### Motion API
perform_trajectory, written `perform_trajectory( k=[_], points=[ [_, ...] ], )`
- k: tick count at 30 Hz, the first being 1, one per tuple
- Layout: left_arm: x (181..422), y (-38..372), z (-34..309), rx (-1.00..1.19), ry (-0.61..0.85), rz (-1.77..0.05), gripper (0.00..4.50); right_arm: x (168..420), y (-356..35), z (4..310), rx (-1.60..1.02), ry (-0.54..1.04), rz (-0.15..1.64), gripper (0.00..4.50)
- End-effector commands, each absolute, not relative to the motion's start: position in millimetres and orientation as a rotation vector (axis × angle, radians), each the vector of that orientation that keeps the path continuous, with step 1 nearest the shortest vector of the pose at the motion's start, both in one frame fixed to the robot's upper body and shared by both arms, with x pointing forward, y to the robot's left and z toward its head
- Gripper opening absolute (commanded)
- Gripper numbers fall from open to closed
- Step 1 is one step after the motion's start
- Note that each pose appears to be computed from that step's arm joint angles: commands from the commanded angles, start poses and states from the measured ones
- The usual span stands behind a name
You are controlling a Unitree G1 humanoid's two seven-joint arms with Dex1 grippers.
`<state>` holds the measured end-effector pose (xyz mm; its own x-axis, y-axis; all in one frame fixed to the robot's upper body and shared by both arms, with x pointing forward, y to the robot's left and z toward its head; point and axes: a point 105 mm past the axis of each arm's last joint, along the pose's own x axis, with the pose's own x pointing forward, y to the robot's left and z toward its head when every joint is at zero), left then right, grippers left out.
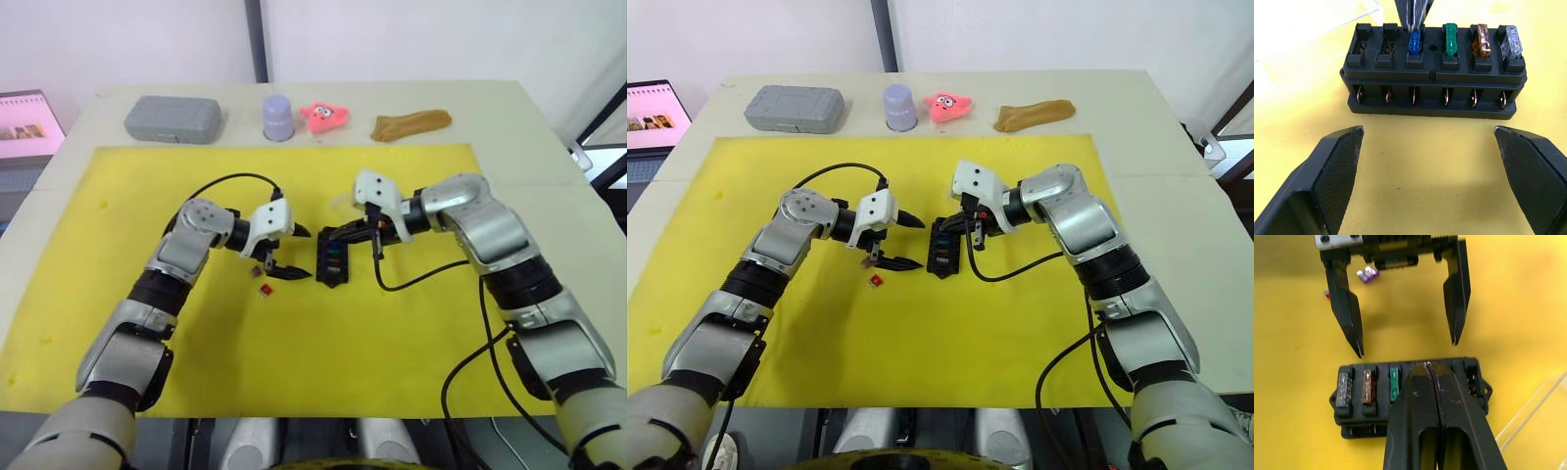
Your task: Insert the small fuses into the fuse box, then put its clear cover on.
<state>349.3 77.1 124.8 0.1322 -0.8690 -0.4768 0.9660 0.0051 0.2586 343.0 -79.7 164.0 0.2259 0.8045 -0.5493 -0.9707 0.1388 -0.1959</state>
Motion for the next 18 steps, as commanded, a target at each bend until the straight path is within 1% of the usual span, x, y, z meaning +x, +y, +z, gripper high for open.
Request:
perform_trajectory(
  k=[1, 5, 14, 16, 18],
  points=[
    [351, 77, 138, 0.624, 0.150, -1.441, 4.50, 343, -84, 158, -0.625, 0.353, 1.314, 0.01],
    [351, 77, 138, 0.625, 0.150, -1.441, 4.50, 345, -89, 148, -0.653, 0.380, 1.304, 0.01],
    [350, 76, 138, 0.625, 0.149, -1.443, 4.50, 344, -94, 137, -0.697, 0.430, 1.294, 0.01],
    [350, 77, 138, 0.625, 0.149, -1.443, 4.50, 345, -93, 139, -0.694, 0.420, 1.293, 0.01],
    [350, 77, 138, 0.624, 0.149, -1.442, 4.50, 344, -89, 148, -0.665, 0.389, 1.300, 0.01]
  ],
)
